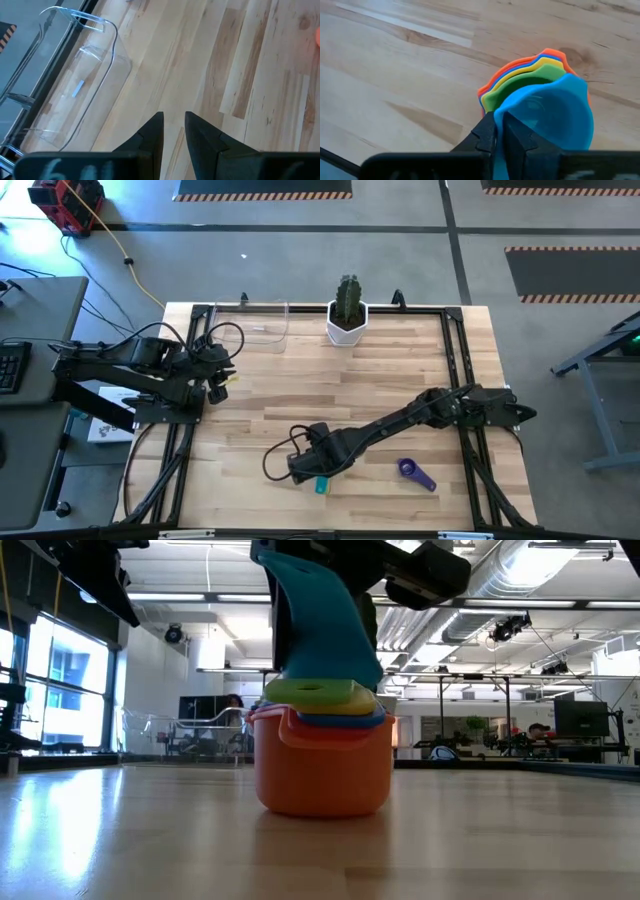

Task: Nest measuring cups in basket
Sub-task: Stack the light blue measuring cup on the green measuring cup, then stack the purple measuring cup on the light blue measuring cup

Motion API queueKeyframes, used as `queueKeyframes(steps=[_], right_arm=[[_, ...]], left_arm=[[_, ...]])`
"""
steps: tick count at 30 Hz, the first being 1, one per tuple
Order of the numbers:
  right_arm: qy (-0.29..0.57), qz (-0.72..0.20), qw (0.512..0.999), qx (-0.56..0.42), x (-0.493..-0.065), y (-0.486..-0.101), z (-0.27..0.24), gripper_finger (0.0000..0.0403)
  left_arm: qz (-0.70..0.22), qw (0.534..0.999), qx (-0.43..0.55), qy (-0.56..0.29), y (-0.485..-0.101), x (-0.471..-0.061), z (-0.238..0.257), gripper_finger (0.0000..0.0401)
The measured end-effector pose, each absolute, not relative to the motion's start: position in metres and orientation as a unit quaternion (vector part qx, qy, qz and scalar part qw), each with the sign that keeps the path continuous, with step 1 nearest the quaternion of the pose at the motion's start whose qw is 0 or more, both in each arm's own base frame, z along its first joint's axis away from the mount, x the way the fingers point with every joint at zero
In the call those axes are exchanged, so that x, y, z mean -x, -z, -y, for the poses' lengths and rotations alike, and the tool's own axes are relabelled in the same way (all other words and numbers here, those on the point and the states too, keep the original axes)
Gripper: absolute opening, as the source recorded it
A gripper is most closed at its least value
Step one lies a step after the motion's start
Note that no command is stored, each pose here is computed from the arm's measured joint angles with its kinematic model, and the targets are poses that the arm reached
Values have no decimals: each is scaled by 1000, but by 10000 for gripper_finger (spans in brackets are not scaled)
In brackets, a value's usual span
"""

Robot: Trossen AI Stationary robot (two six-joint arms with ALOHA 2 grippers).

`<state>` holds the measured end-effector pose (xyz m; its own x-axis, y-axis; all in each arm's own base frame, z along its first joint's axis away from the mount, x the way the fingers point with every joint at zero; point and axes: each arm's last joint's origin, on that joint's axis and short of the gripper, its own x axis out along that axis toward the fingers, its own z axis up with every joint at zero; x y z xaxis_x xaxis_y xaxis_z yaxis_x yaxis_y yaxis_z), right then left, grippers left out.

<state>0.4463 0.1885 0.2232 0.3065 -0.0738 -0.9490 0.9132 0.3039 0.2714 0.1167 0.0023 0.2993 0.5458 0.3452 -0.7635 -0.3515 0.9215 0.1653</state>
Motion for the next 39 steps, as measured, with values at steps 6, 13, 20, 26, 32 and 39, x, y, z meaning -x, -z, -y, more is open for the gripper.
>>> queueKeyframes(steps=[6, 13, 20, 26, 32, 39], right_arm=[[371, -457, 667, -458, -446, -223, -188, 38], [371, -457, 667, -457, -446, -223, -188, 75], [366, -467, 656, -466, -446, -223, -189, 85], [360, -470, 656, -468, -442, -233, -188, 85], [378, -491, 662, -421, -428, -244, -183, 85], [389, -539, 660, -349, -409, -257, -175, 75]], left_arm=[[-434, 879, 4, -198, -299, -117, -2, 70], [-434, 879, 3, -198, -299, -117, -2, 70], [-434, 879, 3, -198, -299, -117, -2, 70], [-434, 879, 3, -198, -299, -117, -2, 70], [-433, 879, 3, -198, -299, -117, -2, 70], [-432, 880, 8, -200, -299, -117, -2, 70]])
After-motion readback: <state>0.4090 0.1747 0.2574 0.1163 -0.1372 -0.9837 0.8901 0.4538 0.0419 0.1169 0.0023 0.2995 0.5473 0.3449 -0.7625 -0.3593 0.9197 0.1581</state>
